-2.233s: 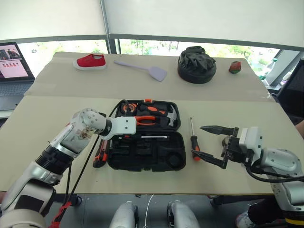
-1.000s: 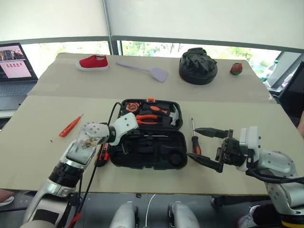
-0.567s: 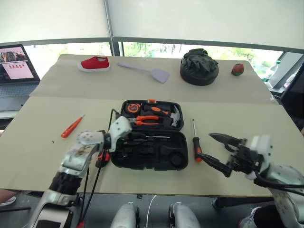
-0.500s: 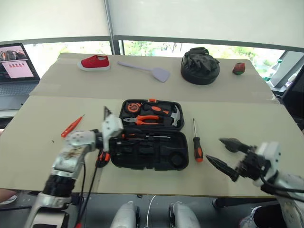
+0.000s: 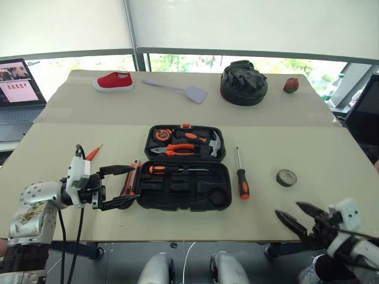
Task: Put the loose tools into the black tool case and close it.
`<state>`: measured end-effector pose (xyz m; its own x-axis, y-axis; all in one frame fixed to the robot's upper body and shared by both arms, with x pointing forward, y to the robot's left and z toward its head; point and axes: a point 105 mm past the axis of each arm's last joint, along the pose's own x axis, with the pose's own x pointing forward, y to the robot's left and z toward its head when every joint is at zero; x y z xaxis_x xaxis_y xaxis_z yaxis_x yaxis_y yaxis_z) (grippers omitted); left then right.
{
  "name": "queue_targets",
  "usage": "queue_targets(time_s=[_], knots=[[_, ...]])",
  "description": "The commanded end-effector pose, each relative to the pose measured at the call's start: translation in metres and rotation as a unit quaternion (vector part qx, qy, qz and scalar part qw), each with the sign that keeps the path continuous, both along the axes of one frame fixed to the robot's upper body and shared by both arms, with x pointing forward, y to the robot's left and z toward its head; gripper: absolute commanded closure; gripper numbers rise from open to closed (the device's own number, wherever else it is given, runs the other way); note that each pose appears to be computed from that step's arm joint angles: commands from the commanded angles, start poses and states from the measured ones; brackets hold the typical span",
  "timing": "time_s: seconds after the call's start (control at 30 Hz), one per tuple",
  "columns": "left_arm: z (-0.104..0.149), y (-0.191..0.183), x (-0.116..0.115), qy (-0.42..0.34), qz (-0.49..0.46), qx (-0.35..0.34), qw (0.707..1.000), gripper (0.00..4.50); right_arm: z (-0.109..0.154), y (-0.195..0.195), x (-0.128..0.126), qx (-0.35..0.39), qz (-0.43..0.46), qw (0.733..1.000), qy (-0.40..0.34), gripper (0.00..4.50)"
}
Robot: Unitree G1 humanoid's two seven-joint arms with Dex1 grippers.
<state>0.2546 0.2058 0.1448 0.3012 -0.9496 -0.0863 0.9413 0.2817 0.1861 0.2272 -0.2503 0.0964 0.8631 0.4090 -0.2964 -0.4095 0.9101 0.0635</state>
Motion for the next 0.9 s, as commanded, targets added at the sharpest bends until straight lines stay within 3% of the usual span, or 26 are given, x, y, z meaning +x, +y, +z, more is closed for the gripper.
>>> queue_targets(time_s=[0.03, 0.37, 0.6, 0.73, 0.87, 0.9], knots=[[0.012, -0.027, -0.006, -0.046, -0.051, -0.006, 0.998, 0.03, 0.013, 0.016, 0.025, -0.043, 0.016, 0.998, 0.04, 0.0], [0.013, -0.056, -0.014, -0.062, -0.068, -0.022, 0.996, 0.03, 0.004, 0.065, 0.061, -0.051, 0.036, 0.987, 0.145, 0.0], [0.013, -0.054, -0.015, -0.062, -0.053, -0.021, 0.996, 0.03, 0.009, 0.083, 0.062, -0.052, 0.044, 0.983, 0.17, 0.0], [0.014, -0.055, -0.014, -0.066, -0.051, -0.023, 0.996, 0.0, 0.001, 0.076, 0.055, -0.092, 0.035, 0.972, 0.214, 0.97], [0.015, -0.057, -0.014, -0.071, -0.054, -0.024, 0.996, 0.0, -0.001, 0.064, 0.058, -0.11, -0.001, 0.968, 0.225, 2.48], [0.015, -0.057, -0.014, -0.071, -0.054, -0.024, 0.996, 0.0, -0.001, 0.063, 0.058, -0.111, -0.002, 0.968, 0.226, 2.67]])
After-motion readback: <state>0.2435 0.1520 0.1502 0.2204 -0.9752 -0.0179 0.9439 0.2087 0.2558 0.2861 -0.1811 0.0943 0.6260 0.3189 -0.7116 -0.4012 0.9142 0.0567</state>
